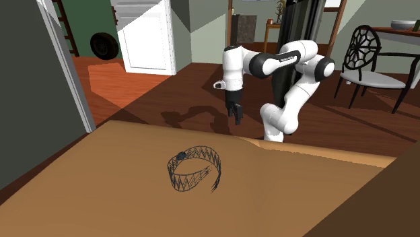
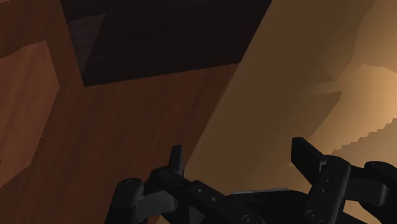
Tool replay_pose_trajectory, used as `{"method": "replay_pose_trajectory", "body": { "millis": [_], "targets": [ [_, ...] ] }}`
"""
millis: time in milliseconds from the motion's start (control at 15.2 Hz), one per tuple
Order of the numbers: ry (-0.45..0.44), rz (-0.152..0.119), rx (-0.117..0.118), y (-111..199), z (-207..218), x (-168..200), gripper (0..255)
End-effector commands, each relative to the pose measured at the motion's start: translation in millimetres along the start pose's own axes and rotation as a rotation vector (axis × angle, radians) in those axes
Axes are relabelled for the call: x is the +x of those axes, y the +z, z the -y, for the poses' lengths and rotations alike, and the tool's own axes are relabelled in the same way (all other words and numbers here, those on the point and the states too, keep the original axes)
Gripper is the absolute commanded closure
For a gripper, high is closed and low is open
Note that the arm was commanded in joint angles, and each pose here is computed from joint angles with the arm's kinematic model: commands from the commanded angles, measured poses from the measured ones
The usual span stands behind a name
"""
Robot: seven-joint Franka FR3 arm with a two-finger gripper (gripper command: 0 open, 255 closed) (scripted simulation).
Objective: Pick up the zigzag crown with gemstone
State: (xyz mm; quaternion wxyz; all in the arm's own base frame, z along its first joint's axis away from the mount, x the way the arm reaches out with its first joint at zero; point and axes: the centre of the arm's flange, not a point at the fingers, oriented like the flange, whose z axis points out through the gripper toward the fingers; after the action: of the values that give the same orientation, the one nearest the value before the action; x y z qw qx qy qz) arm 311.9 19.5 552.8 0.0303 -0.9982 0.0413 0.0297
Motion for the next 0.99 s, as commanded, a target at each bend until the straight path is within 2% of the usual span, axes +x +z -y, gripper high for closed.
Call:
{"method": "replay_pose_trajectory", "body": {
  "millis": [0,924],
  "targets": [
    [0.0,0.0,0.0,0,0,0,0],
    [-0.014,-0.005,-0.007,-35,113,142,0]
  ]
}}
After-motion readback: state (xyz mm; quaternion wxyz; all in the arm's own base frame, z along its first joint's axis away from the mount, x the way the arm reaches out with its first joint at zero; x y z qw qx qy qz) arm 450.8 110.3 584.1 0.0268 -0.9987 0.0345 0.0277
